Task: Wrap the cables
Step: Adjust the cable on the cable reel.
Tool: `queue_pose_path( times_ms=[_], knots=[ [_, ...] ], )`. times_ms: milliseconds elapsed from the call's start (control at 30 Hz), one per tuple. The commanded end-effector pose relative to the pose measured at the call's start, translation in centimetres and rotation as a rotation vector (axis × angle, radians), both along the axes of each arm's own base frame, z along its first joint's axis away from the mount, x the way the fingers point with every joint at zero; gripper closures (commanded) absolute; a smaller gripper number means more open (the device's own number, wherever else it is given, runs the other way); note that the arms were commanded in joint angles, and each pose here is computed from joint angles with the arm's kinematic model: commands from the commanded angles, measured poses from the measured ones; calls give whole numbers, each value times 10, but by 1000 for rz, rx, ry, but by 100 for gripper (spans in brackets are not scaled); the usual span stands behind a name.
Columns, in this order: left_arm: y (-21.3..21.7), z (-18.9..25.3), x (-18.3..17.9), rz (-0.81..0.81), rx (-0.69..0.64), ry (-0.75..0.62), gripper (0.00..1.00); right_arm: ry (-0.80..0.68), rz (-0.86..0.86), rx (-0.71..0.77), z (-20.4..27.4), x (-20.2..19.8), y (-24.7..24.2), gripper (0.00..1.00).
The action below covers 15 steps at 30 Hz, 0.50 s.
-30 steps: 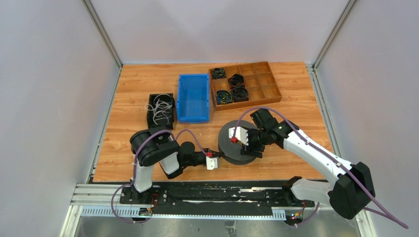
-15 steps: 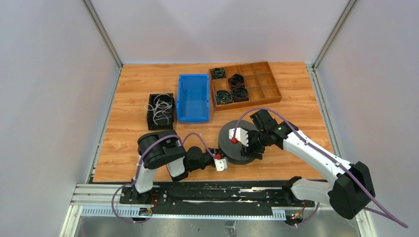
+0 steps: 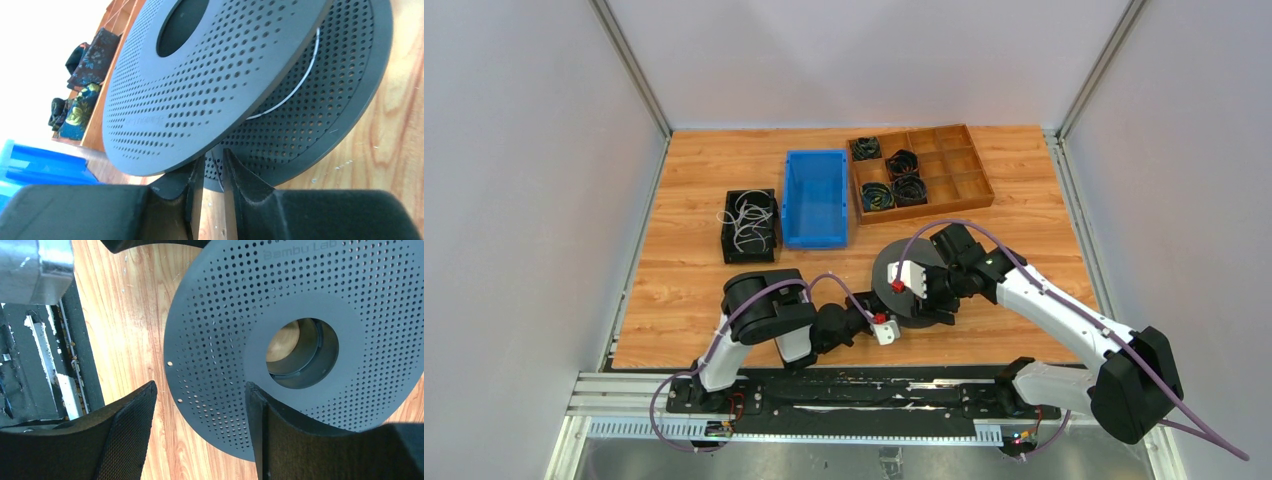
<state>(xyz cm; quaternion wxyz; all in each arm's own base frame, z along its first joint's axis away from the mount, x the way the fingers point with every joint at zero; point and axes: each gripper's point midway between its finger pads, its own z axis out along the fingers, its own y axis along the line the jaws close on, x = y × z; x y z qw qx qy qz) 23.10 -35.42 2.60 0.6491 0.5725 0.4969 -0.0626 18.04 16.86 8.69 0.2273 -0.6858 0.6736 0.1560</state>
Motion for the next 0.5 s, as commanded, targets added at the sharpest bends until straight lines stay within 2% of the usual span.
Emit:
queue_pose_path(
  times_ms=[0, 233, 467],
  knots=[
    [11, -11, 8, 69, 43, -21, 71, 30, -16, 3, -6, -5, -3, 35],
    [16, -10, -1, 50, 19, 26, 53, 30, -18, 1, -6, -5, -3, 35],
    [24, -8, -5, 63, -4, 60, 40, 34, -21, 1, -8, -7, -4, 35]
  ],
)
